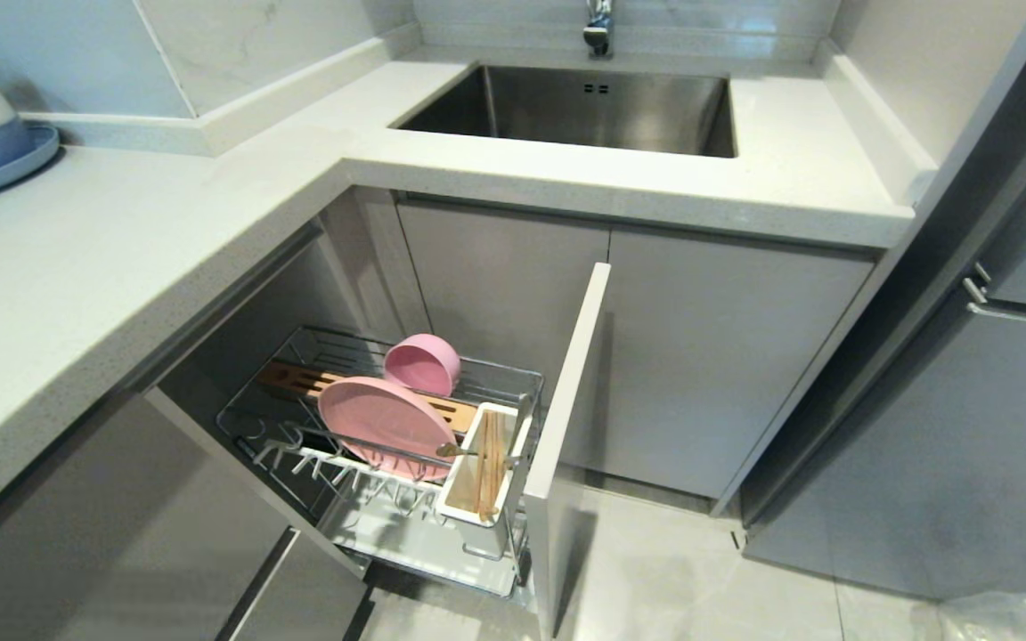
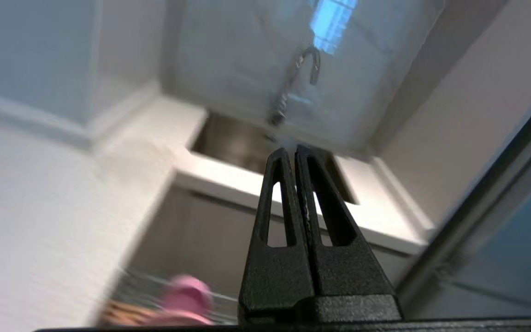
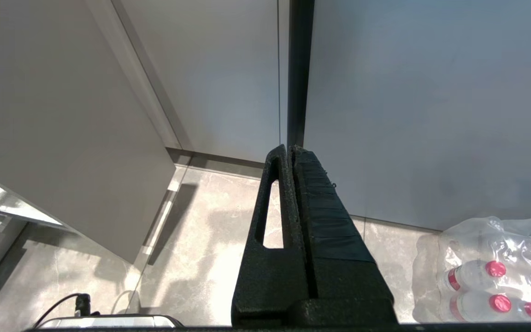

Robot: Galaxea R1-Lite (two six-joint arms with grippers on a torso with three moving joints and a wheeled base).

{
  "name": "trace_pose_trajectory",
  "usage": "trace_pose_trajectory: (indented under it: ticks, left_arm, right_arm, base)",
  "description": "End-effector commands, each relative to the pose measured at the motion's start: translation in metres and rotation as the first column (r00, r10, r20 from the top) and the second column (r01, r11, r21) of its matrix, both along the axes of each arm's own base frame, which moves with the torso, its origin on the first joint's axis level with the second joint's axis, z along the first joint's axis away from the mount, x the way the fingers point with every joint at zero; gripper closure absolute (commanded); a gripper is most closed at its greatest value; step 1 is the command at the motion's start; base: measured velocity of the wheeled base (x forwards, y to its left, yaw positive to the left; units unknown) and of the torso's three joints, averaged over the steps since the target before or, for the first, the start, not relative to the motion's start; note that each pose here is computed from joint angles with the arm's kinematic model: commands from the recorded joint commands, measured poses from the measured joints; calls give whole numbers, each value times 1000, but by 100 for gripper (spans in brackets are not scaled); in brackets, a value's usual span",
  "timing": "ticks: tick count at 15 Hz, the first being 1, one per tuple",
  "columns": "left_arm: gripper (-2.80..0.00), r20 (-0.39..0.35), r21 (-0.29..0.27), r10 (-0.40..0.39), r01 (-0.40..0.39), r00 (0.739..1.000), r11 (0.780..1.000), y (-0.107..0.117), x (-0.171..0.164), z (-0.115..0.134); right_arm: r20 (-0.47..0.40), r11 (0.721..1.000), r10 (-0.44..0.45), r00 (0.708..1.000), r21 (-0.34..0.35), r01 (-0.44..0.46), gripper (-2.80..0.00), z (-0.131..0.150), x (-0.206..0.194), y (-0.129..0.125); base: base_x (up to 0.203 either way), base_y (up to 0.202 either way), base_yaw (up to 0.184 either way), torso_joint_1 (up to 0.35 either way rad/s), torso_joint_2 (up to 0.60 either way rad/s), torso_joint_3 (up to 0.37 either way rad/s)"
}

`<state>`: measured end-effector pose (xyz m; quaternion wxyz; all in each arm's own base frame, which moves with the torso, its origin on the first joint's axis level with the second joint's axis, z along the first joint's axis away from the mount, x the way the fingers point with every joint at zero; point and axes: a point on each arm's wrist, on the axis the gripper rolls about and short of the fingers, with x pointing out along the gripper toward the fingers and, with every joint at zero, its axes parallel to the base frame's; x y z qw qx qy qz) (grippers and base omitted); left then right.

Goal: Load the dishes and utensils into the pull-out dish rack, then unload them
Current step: Take the plate out of the cupboard

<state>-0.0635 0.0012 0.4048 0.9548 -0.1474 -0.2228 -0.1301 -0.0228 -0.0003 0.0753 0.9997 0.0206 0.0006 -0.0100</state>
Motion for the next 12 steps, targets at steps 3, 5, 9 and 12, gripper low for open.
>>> trace_pose_trajectory:
  ticks: [3, 5, 9, 12]
  left_arm:
    - [0, -260, -195, -139, 89, 956, 977, -5, 71, -6]
    - [0, -376, -257, -176, 80, 910, 963, -10, 110, -9]
    - [0, -572, -271, -196, 42, 796, 962, -22, 177, -5]
    - [0, -708, -287, -237, 36, 665, 957, -37, 209, -9]
  right_arm:
    - [-1, 1000, 0, 1000, 0, 0, 0, 0, 0, 0]
    - [-1, 1000, 0, 1000, 0, 0, 0, 0, 0, 0]
    - [-1, 1000, 0, 1000, 0, 0, 0, 0, 0, 0]
    - [-1, 1000, 0, 1000, 0, 0, 0, 0, 0, 0]
  base:
    - [0, 0, 0, 0, 0, 0]
    - [0, 0, 0, 0, 0, 0]
    - [0, 0, 0, 0, 0, 0]
    - [0, 0, 0, 0, 0, 0]
